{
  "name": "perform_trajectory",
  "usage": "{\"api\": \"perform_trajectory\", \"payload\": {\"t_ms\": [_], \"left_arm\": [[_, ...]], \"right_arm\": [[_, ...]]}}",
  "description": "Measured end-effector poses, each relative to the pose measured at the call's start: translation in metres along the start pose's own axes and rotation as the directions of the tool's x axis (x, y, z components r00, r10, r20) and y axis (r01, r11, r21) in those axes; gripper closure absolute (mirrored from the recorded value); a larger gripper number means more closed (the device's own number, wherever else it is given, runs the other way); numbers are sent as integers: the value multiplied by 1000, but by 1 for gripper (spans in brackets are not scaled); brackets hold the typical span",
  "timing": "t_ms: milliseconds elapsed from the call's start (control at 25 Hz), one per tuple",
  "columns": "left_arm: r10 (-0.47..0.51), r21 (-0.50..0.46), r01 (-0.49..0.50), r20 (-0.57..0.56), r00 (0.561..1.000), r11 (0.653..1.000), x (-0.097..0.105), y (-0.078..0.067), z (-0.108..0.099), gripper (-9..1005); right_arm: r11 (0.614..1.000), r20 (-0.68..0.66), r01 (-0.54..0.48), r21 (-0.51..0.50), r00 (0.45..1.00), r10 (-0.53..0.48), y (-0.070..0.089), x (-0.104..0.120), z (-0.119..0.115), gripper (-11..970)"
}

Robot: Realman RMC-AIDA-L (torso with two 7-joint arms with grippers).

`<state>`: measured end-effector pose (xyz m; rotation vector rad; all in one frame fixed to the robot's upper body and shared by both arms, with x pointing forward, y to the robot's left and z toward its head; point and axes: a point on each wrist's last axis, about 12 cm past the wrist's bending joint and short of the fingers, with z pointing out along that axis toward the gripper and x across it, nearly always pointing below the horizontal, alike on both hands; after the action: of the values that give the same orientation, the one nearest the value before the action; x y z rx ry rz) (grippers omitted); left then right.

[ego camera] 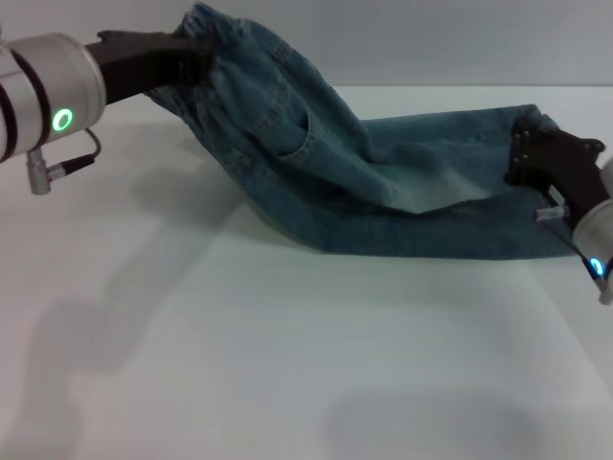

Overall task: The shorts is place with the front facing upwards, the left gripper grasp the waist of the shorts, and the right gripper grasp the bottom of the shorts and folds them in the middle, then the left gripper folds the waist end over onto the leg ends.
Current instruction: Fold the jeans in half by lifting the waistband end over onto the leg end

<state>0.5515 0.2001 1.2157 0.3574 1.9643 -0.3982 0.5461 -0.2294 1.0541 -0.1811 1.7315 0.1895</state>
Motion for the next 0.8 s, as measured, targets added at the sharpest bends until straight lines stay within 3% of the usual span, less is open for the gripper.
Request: {"api": "perform_trajectory", "payload": {"t_ms": [160,480,800], "left_arm": [[28,37,-29,28,999,999,-10,-14,-4,891],[44,72,-50,82,996,996,-25,-28,-11,891],[68,128,-82,115,991,988,-36,-48,-13,891]], "right_arm": [[1000,-17,-18,-19,1000,18,3,1,11,960],[997,-55,-15,-72,998,11,15,2,26,959],[981,-115,-46,-190,993,24,45,9,37,959]]}}
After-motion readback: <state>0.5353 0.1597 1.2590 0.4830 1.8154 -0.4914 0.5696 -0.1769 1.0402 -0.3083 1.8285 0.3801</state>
